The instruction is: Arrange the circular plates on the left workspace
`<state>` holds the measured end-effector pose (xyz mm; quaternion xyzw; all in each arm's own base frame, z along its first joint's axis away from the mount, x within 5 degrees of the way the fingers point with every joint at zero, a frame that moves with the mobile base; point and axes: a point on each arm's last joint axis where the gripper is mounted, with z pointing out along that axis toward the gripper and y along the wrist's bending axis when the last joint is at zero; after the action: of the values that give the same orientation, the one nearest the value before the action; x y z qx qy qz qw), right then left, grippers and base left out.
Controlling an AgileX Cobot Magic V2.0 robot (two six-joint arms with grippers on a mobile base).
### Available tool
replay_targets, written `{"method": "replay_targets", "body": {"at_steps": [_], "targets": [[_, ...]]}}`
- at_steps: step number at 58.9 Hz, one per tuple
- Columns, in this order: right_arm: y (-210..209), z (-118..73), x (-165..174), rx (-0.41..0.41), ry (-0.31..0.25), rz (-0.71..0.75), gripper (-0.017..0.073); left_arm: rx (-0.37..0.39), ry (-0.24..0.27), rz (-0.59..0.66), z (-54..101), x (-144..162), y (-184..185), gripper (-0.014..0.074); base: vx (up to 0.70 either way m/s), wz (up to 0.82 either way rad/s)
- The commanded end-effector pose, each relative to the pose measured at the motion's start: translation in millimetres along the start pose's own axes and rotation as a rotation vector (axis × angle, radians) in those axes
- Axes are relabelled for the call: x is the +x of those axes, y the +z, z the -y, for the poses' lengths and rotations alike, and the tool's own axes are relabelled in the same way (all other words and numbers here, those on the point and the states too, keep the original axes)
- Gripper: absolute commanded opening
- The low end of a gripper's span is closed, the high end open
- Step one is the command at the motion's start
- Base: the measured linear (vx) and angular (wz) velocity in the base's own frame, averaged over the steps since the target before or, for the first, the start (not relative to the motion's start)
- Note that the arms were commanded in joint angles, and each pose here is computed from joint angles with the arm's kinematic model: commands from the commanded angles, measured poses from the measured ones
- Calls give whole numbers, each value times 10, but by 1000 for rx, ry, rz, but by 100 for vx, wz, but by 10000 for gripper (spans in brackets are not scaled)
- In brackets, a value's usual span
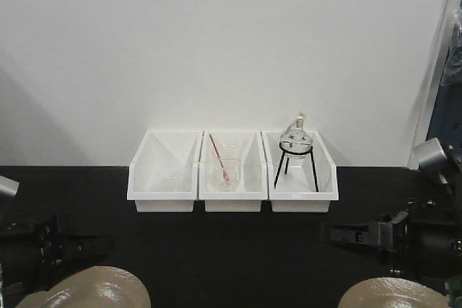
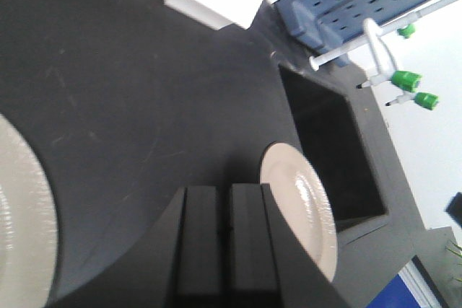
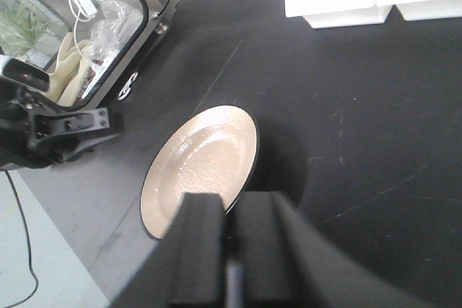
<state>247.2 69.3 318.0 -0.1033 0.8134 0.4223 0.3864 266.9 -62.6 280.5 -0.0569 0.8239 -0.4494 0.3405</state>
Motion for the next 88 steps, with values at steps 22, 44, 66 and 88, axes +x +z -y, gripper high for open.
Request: {"method": "replay_targets", "body": {"at_steps": [22,44,66,88], "targets": [[-75,4,-141,102,-31,74,667,-156,1,77,-606,-343,-744,499,0,0],[-527,419,-281,254,90,209,609,-358,-130,3,-1407,-309,-784,491,0,0],[-661,505,-338,286,99,284,593,-257,-222,-65,-1819,-191,-524,491,0,0],[-670,523,-347,306,100,297,593,-179,-222,-46,-1859,-189,-457,429,0,0]]}}
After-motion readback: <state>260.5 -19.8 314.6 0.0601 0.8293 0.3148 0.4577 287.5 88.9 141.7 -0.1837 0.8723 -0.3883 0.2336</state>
